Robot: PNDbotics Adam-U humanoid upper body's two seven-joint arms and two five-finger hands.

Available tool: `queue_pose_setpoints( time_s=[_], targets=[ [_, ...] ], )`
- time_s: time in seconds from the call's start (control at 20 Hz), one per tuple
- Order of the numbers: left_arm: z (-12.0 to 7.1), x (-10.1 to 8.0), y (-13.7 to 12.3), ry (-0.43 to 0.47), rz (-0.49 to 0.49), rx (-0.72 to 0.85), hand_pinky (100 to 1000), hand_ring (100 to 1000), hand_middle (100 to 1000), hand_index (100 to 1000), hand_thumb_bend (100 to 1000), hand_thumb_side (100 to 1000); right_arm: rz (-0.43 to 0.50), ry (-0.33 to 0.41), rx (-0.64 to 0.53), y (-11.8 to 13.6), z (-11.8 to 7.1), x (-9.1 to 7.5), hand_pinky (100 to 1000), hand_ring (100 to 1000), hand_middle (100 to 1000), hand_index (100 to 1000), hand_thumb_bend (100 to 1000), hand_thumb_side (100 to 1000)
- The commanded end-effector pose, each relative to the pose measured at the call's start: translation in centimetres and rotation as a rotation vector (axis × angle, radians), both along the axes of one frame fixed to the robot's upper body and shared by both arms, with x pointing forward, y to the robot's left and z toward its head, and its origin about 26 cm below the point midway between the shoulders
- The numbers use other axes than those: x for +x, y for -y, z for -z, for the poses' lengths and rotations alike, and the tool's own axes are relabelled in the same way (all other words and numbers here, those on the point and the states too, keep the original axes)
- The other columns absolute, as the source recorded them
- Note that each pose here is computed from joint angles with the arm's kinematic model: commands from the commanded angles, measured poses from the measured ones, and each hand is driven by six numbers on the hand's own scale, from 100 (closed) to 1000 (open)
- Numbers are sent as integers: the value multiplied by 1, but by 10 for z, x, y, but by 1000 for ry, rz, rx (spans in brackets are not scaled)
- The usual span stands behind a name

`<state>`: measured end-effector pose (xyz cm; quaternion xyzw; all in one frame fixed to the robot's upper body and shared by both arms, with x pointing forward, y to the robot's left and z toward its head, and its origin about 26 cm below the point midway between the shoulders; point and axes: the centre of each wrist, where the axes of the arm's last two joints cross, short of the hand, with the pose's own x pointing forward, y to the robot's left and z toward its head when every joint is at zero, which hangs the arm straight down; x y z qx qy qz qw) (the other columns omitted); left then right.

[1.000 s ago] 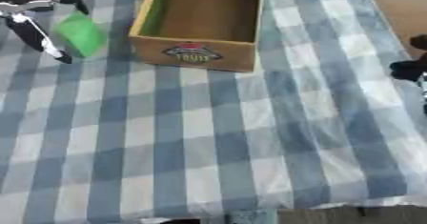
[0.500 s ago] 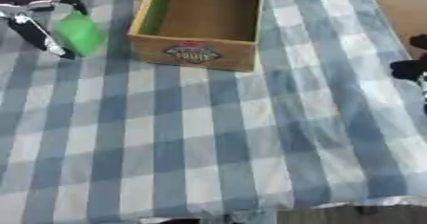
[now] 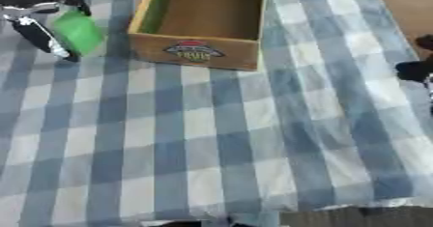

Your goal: Pick up objects on the table and place them in the box.

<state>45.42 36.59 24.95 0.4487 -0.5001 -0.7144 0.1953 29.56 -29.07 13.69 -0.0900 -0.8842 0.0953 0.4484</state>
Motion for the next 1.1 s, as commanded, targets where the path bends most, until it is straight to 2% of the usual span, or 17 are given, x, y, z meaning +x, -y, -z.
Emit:
queue_pose_setpoints(
  time_s=[0.05,0.45,1.1],
  targets=[
    [-15,-2,-7,38,-15,12,723,661,596,732,727,404,-10,20,-9,0,-6,0,682,664,809,843,100,680],
    [-16,-2,-6,67,-3,11,694,603,544,695,721,386,-10,20,-7,0,-6,0,682,664,809,843,100,680],
    [-22,-4,-12,103,14,8,587,483,468,642,615,310,-9,19,-6,1,-6,0,682,665,808,843,100,680]
  ],
)
